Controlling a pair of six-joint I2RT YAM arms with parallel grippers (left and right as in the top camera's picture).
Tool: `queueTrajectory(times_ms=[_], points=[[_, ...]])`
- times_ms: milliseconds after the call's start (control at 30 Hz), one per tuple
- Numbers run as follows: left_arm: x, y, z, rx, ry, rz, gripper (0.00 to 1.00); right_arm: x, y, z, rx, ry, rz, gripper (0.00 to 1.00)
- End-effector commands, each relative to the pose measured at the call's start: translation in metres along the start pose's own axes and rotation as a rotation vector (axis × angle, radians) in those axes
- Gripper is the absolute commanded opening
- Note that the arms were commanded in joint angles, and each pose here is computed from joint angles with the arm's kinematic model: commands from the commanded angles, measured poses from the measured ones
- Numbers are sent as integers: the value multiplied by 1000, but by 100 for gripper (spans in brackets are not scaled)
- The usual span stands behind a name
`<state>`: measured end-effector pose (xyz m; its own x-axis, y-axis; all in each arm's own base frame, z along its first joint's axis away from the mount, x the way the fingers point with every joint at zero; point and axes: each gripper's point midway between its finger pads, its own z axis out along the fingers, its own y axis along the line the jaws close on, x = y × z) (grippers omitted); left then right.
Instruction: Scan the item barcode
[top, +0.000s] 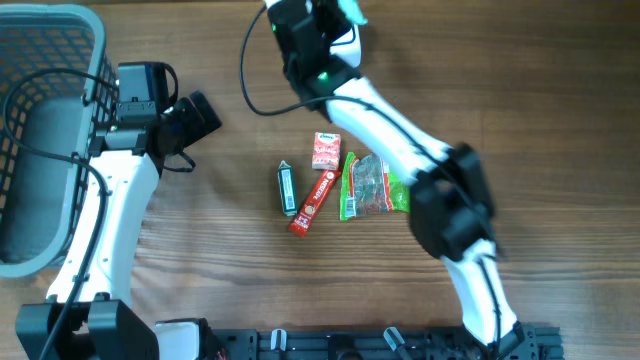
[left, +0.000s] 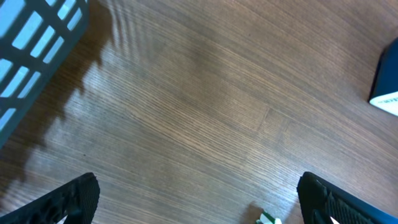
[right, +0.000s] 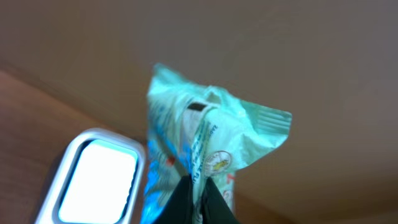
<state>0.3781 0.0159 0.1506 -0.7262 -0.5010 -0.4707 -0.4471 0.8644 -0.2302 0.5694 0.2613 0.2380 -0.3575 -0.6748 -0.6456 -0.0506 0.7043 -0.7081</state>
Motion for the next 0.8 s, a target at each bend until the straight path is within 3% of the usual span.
queueTrajectory(times_ms=[0, 233, 367, 433, 467, 500, 633, 667, 767], points=[[-7, -1, -5, 3, -23, -6, 100, -21, -59, -57, -240, -22, 318, 4], [-7, -1, -5, 3, -23, -6, 100, 173, -95, -77, -583, 636, 407, 4], [-7, -1, -5, 3, -23, -6, 100, 283, -88, -78, -627, 939, 490, 4], [-7, -1, -5, 3, -23, -6, 100, 338, -91, -73, -543, 1046, 487, 4], [-7, -1, -5, 3, -23, -6, 100, 365, -94, -69, -499, 1082, 503, 9], [-7, -1, -5, 3, -23, -6, 100, 370, -92, -67, -510, 1078, 533, 29], [-7, -1, -5, 3, -23, -6, 100, 364, -90, -57, -538, 1019, 541, 77], [-7, -1, -5, 3, -23, -6, 100, 365, -94, -53, -530, 1001, 527, 83], [-7, -1, -5, 3, -23, -6, 100, 371, -99, -42, -513, 964, 523, 84]])
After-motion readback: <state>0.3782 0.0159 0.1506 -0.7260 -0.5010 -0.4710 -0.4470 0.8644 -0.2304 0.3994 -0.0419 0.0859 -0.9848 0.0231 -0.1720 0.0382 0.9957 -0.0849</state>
